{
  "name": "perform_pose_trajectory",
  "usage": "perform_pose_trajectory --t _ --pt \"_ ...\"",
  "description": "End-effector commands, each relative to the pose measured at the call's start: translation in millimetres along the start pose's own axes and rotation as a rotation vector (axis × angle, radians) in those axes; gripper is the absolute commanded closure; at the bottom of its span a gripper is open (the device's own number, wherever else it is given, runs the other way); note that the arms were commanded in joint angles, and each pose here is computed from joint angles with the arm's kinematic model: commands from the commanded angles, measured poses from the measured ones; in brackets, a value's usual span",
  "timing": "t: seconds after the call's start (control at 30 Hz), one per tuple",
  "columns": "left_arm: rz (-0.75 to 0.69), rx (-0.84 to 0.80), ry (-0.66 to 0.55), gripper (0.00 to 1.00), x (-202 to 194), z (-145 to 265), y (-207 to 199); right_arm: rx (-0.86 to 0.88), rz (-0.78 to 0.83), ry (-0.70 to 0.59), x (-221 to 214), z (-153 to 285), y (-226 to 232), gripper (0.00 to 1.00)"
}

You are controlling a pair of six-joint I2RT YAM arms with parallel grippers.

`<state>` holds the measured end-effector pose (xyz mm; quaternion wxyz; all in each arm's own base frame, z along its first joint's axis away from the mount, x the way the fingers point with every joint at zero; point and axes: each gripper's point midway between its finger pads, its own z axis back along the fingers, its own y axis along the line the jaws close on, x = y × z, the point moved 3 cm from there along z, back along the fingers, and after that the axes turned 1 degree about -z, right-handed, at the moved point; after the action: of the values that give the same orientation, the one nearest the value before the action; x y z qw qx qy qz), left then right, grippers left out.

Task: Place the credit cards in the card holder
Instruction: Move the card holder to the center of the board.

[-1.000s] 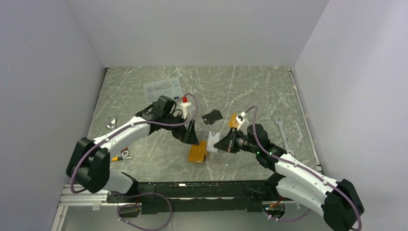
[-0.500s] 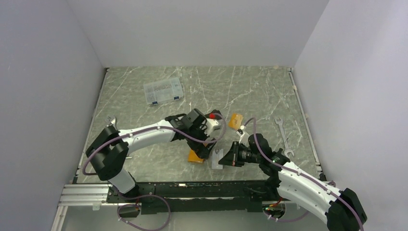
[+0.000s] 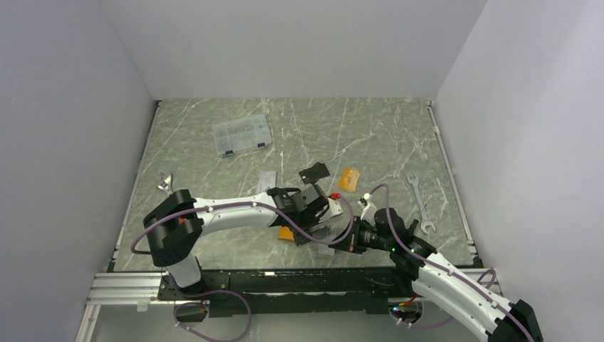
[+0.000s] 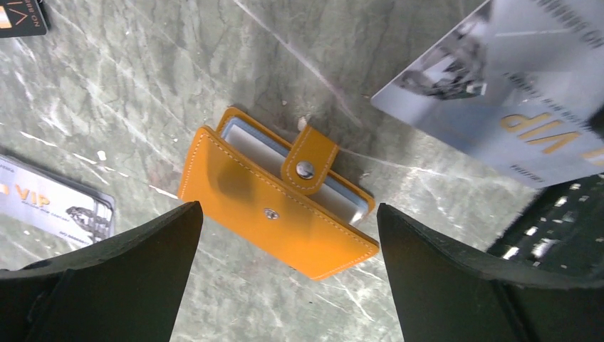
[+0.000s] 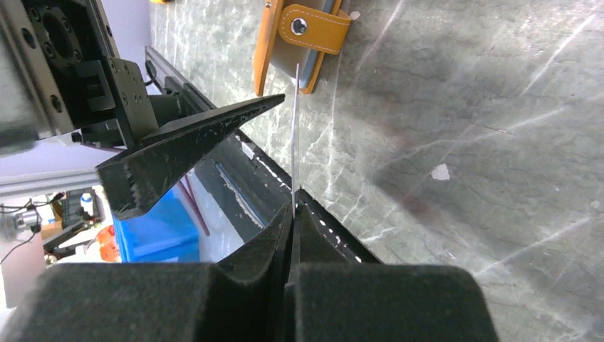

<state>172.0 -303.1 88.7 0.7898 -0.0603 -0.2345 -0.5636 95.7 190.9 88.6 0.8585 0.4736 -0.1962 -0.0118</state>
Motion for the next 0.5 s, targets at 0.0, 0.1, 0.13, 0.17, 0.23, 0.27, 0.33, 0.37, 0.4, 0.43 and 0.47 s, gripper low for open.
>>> perform_pose_trajectory --t 0.0,0.1,0.13,0.17,0.23,0.27,0.33,0.37,0.4,0.43,0.47 --pt "-0.058 0.099 0.02 0.01 6.8 -0.6 13.2 -0.017 -0.024 -0.029 -0.3 1.5 -5.0 1.0" --pt "-0.074 0.109 0.039 0.01 5.3 -1.3 13.4 -0.022 -0.03 -0.036 -2.0 1.4 -9.1 1.0" --pt "-0.074 0.112 0.04 0.01 5.2 -0.1 14.0 -0.02 -0.032 -0.04 -2.4 1.4 -10.0 1.0" --pt "-0.077 0.111 0.038 0.01 5.6 2.0 14.2 -0.02 -0.036 -0.043 -3.1 1.2 -11.3 1.0" --pt "-0.079 0.106 0.029 0.0 6.1 7.1 14.2 -0.017 -0.04 -0.051 -3.1 1.0 -12.5 1.0" --pt "-0.078 0.107 0.024 0.01 7.0 10.5 15.1 -0.016 -0.04 -0.057 -2.2 1.1 -12.3 1.0" --pt "-0.065 0.107 0.021 0.01 6.2 15.9 19.2 -0.016 -0.035 -0.06 -1.4 1.1 -11.8 1.0" --pt "-0.048 0.105 0.017 0.01 4.9 17.7 23.1 -0.018 -0.034 -0.061 -0.7 1.0 -11.3 1.0" --pt "-0.036 0.108 0.013 0.02 4.0 19.6 27.2 -0.018 -0.033 -0.058 -0.7 0.7 -11.1 1.0" --pt "-0.023 0.112 0.012 0.03 2.6 21.0 31.6 -0.019 -0.031 -0.06 0.4 0.4 -10.6 1.0" --pt "-0.007 0.113 0.015 0.05 0.5 22.1 35.9 -0.019 -0.03 -0.058 0.9 0.2 -9.9 1.0"
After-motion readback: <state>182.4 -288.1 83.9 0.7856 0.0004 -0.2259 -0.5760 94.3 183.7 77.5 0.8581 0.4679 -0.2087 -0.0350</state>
